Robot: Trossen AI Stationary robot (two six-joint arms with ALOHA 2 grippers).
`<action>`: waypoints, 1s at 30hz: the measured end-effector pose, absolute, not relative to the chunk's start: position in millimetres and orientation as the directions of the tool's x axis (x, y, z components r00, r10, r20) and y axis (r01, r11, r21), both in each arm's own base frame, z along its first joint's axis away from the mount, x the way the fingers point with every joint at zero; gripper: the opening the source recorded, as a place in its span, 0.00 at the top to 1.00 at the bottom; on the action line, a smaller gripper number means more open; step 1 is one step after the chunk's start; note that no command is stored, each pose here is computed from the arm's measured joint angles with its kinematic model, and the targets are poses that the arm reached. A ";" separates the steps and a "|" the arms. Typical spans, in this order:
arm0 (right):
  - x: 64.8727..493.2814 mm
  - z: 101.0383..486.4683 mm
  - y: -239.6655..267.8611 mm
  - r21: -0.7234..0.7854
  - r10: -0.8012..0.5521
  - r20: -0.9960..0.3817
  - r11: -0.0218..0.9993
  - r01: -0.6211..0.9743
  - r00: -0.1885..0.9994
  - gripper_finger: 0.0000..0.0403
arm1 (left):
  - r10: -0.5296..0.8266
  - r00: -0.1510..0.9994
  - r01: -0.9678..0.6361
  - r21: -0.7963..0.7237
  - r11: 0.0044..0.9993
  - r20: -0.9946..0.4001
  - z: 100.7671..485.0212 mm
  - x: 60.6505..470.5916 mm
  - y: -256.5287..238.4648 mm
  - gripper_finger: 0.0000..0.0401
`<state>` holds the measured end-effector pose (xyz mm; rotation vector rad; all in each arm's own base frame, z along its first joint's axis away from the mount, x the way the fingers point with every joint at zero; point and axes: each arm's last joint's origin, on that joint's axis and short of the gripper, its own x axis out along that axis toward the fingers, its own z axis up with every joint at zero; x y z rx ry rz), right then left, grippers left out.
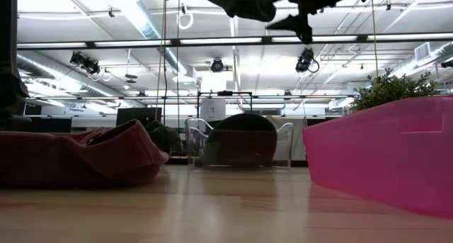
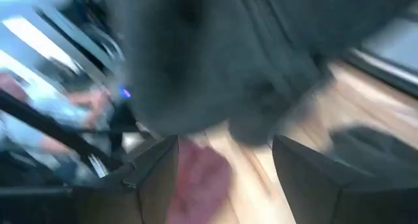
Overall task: Pick & Place hat
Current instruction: Put the bottom black cap into the transparent bin
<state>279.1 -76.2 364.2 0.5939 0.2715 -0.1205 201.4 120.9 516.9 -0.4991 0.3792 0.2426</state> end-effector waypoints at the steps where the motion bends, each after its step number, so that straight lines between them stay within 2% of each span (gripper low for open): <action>1: 280.3 368.5 -76.6 0.545 -0.038 -0.243 0.821 0.169 0.969 0.38 | 0.145 0.901 -0.325 -0.413 0.851 -0.409 517.2 201.1 121.0 0.98; 9: 282.3 391.7 -81.7 0.605 -0.109 -0.009 0.791 0.092 0.994 0.38 | 0.148 0.946 -0.264 -0.419 0.869 -0.289 531.6 199.8 116.9 0.98; 15: 270.0 394.2 -86.3 0.608 -0.138 -0.046 0.782 0.138 0.989 0.38 | 0.175 0.953 -0.266 -0.407 0.874 -0.248 540.0 187.0 109.5 0.98; 20: 250.1 405.3 -87.6 0.591 -0.240 -0.033 0.778 0.213 0.970 0.38 | 0.214 0.954 -0.283 -0.392 0.876 -0.211 549.3 162.8 97.9 0.98; 25: 254.4 414.6 -93.5 0.627 -0.170 0.096 0.775 0.073 0.981 0.38 | 0.221 0.963 -0.265 -0.376 0.888 -0.157 557.0 152.3 90.2 0.98; 30: 267.5 410.4 -102.1 0.630 -0.146 0.143 0.776 0.023 0.979 0.33 | 0.198 0.975 -0.222 -0.360 0.906 -0.104 562.2 155.5 88.7 0.98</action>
